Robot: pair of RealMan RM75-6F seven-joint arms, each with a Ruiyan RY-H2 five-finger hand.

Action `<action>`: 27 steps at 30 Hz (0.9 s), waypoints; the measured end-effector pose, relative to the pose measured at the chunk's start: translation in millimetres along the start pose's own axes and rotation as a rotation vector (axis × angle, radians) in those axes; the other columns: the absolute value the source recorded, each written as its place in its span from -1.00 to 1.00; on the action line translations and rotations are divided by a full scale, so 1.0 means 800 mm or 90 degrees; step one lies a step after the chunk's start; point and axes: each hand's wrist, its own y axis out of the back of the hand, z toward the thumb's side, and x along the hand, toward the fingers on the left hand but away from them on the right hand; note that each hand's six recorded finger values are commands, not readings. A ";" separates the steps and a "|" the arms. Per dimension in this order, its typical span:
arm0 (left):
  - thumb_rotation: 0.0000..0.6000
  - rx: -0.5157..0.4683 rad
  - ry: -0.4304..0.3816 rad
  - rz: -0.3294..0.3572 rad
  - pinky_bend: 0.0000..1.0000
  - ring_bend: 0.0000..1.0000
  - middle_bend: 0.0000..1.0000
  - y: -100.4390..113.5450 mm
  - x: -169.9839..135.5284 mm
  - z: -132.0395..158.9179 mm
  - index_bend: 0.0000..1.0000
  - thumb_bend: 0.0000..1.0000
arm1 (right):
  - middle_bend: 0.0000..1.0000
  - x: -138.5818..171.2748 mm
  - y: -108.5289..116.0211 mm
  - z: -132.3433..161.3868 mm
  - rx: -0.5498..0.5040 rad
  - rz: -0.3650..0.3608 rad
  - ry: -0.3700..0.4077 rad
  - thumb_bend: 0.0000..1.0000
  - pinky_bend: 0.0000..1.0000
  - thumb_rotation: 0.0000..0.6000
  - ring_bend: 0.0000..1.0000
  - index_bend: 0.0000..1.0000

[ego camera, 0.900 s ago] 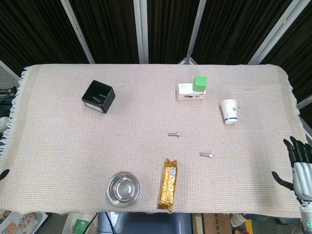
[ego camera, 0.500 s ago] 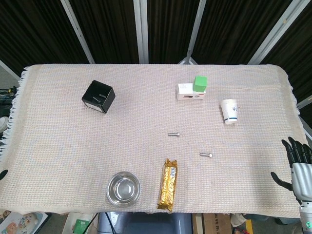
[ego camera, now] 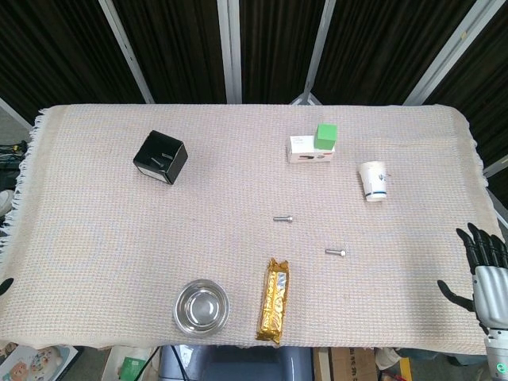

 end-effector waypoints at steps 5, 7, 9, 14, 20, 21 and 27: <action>1.00 -0.001 -0.002 0.004 -0.94 -0.98 -0.78 0.001 -0.003 0.002 -0.70 -0.91 | -1.00 -0.005 -0.013 0.021 -0.021 0.028 0.012 -0.59 -1.00 1.00 -1.00 -0.62; 1.00 0.001 -0.001 0.003 -0.94 -0.98 -0.78 0.000 -0.002 0.002 -0.70 -0.91 | -1.00 -0.010 -0.016 0.030 -0.026 0.034 0.012 -0.59 -1.00 1.00 -1.00 -0.61; 1.00 0.001 -0.005 0.001 -0.94 -0.98 -0.78 -0.001 -0.001 0.004 -0.69 -0.91 | -1.00 -0.016 -0.023 0.041 -0.028 0.045 0.008 -0.59 -1.00 1.00 -1.00 -0.61; 1.00 0.001 -0.006 -0.002 -0.94 -0.98 -0.78 -0.002 0.001 0.002 -0.69 -0.91 | -1.00 -0.035 -0.051 0.076 -0.043 0.094 0.000 -0.59 -1.00 1.00 -1.00 -0.56; 1.00 -0.007 0.001 0.000 -0.94 -0.98 -0.78 0.000 0.003 -0.002 -0.69 -0.91 | -1.00 -0.056 -0.086 0.117 -0.054 0.121 0.006 -0.59 -1.00 1.00 -1.00 -0.47; 1.00 -0.007 0.001 -0.001 -0.94 -0.98 -0.78 0.000 0.003 -0.003 -0.69 -0.91 | -1.00 -0.059 -0.091 0.122 -0.050 0.122 0.007 -0.59 -1.00 1.00 -1.00 -0.45; 1.00 -0.008 -0.002 -0.005 -0.94 -0.98 -0.78 0.000 0.004 -0.003 -0.68 -0.91 | -1.00 -0.079 -0.130 0.158 -0.019 0.136 0.010 -0.59 -1.00 1.00 -1.00 -0.36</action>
